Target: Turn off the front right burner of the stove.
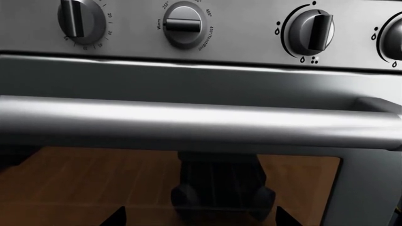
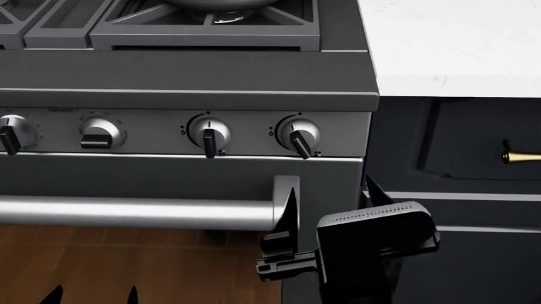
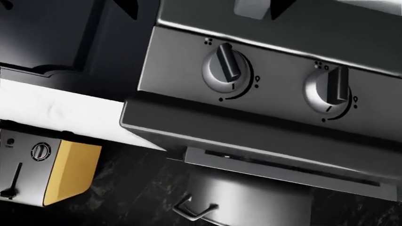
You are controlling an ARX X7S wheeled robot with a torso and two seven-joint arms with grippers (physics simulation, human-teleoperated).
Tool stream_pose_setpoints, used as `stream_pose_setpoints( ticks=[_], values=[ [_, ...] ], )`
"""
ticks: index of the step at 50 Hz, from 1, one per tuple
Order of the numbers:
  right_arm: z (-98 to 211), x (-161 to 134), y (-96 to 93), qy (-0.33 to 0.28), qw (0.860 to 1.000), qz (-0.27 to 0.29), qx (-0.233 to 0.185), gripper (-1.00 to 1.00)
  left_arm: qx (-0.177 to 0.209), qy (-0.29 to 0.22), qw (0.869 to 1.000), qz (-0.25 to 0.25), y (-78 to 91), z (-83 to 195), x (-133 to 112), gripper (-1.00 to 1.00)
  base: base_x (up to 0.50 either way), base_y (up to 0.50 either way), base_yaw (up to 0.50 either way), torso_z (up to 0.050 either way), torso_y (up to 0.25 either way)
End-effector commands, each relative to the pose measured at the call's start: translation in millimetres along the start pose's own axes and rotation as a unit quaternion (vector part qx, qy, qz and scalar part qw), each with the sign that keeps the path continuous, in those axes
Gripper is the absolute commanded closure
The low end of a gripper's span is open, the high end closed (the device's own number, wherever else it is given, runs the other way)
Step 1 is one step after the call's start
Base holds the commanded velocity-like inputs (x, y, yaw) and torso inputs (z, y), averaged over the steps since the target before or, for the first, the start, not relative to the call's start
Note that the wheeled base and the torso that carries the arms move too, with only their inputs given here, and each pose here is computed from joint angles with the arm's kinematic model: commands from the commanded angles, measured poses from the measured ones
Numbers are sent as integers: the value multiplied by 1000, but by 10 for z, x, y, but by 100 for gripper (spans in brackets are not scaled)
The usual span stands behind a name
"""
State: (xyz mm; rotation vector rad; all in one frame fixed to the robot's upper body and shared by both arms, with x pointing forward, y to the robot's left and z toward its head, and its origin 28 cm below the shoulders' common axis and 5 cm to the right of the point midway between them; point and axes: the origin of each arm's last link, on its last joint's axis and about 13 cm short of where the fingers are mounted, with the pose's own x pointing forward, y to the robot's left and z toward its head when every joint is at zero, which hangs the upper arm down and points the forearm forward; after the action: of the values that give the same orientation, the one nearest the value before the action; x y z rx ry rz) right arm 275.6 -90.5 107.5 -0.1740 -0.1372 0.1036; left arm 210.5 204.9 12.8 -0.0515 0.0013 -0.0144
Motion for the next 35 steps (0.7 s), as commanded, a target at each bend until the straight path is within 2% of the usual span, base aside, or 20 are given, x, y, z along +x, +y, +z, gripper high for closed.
stream_pose_setpoints(
  ticks=[1, 11, 35],
  values=[
    [297, 425, -68, 7, 999, 28, -22, -100, -2, 3, 1000, 1, -1, 0, -1, -100, 0, 0, 0, 0, 0],
    [335, 590, -48, 2, 998, 41, -37, -100, -3, 5, 1000, 2, -1, 0, -2, -100, 0, 0, 0, 0, 0],
    [220, 587, 136, 19, 998, 60, -28, -100, -5, 4, 1000, 1, -1, 0, -1, -100, 0, 0, 0, 0, 0]
  ],
)
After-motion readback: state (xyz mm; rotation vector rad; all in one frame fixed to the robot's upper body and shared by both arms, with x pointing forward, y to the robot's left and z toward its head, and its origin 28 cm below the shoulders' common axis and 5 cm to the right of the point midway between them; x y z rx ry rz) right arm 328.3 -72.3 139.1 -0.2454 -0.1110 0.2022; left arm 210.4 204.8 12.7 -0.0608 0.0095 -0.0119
